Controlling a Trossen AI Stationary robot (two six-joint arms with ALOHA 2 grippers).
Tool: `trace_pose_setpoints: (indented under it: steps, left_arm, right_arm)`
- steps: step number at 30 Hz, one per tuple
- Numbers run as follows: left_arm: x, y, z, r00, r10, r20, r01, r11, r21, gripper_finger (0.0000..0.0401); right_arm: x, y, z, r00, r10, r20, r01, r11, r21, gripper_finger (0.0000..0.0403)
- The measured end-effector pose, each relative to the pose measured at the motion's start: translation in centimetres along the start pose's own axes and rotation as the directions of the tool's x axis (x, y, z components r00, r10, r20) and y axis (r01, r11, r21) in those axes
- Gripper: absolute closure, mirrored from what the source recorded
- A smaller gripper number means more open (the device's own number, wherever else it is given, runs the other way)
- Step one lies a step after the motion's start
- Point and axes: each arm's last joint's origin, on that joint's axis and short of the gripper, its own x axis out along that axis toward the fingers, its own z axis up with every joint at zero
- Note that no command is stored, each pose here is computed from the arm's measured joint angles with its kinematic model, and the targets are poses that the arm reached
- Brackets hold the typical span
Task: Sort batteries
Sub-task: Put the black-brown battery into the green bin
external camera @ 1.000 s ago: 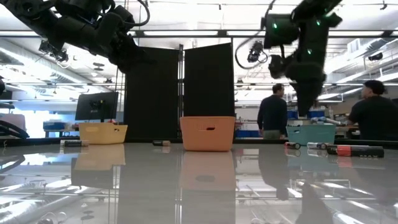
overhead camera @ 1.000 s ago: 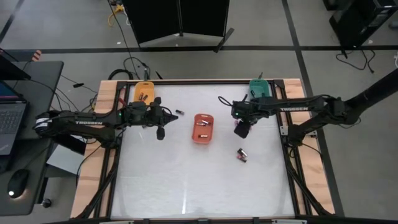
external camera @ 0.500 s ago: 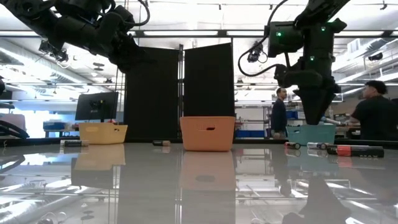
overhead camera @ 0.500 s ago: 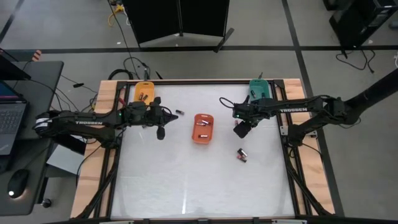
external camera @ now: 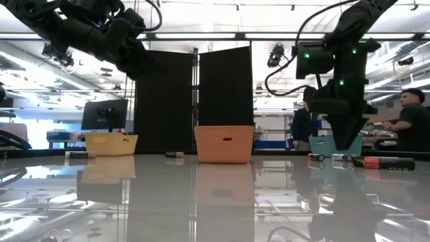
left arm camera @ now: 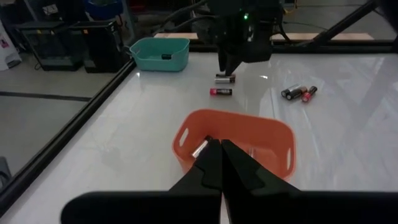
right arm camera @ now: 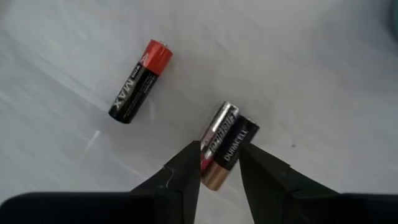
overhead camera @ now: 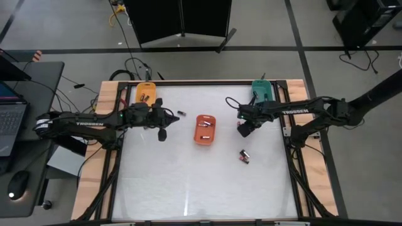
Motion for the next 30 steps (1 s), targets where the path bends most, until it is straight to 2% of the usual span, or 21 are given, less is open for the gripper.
trace_pose_setpoints:
  steps: [18, 26, 30]
  left_arm:
    - [0.0, 0.0, -0.4, 0.999, -0.002, -0.037, 0.003, 1.0, 0.021, 0.0397]
    - [0.0, 0.0, -0.4, 0.999, -0.002, -0.045, 0.003, 1.0, 0.02, 0.0397]
    - [0.0, 0.0, -0.4, 0.999, -0.002, -0.044, 0.003, 1.0, 0.019, 0.0397]
  right_arm:
    - [2.0, -1.2, -1.2, 0.998, -0.056, -0.001, 0.056, 0.995, 0.085, 0.0287]
    - [2.3, -1.6, -1.3, 0.999, -0.052, 0.001, 0.052, 0.998, 0.038, 0.0343]
    - [1.2, -0.9, -0.4, 0.997, -0.068, 0.024, 0.069, 0.997, -0.037, 0.0345]
